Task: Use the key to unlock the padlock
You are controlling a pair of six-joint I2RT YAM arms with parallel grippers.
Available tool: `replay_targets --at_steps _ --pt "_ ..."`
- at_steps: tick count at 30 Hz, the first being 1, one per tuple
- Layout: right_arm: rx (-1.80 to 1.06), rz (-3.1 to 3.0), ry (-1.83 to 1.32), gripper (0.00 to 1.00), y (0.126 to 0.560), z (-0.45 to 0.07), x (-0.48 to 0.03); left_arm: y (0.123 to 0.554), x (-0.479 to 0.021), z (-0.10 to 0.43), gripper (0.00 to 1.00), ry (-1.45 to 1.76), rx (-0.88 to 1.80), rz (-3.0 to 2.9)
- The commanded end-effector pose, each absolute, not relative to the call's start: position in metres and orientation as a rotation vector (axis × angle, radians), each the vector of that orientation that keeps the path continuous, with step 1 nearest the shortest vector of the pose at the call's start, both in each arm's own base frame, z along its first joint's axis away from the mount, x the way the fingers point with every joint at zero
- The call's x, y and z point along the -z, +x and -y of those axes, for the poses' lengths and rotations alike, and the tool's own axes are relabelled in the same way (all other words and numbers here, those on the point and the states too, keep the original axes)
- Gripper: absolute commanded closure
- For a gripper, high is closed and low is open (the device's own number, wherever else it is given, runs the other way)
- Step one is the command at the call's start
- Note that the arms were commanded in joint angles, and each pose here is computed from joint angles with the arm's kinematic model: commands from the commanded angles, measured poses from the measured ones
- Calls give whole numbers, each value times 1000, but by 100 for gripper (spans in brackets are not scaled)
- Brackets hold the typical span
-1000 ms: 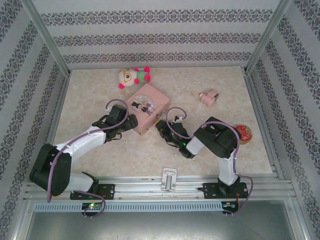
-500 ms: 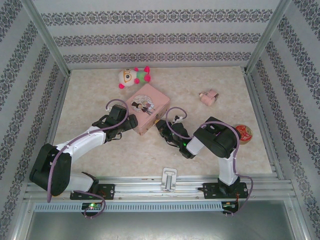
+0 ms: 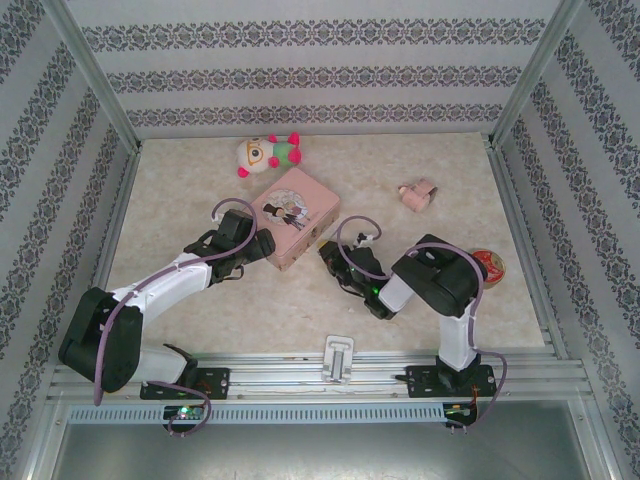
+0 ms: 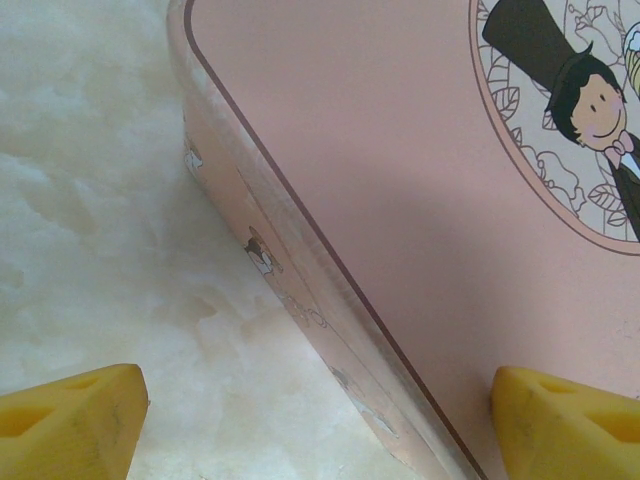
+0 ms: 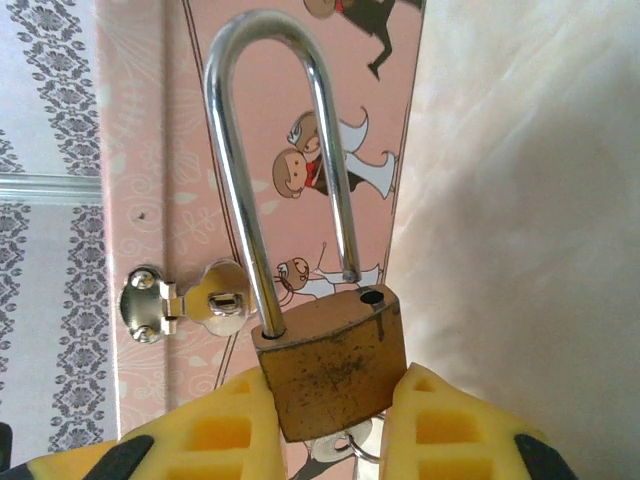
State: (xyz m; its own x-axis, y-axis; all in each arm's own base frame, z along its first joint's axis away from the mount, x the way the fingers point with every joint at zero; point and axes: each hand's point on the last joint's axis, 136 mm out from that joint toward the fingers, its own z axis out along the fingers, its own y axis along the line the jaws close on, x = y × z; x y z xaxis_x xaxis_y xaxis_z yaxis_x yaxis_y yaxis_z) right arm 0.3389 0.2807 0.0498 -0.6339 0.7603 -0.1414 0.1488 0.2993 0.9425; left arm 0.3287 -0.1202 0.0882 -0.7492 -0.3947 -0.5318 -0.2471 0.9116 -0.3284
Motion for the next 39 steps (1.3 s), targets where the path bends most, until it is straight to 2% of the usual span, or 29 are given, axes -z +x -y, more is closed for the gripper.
replay_targets --at_steps 1,10,14,18,22,29,39 --pt "-1333 -1894 775 100 345 -268 -75 302 -62 103 12 -475 218 -2572" --pt "-1247 -1932 700 100 332 -244 -87 303 -65 101 12 -480 219 -2565" --pt "-1156 -2022 647 100 318 -229 -89 305 -69 100 8 -482 218 -2558" --pt "-934 -2188 546 100 297 -208 -92 306 -74 100 1 -484 229 -2550" --pt "-716 -2306 408 100 278 -181 -110 309 -80 102 1 -490 251 -2543" --pt "-567 -2401 244 100 254 -146 -127 314 -94 105 1 -550 290 -2525" --pt "-378 -2604 -31 100 249 -144 -113 330 -123 105 1 -682 339 -2426"
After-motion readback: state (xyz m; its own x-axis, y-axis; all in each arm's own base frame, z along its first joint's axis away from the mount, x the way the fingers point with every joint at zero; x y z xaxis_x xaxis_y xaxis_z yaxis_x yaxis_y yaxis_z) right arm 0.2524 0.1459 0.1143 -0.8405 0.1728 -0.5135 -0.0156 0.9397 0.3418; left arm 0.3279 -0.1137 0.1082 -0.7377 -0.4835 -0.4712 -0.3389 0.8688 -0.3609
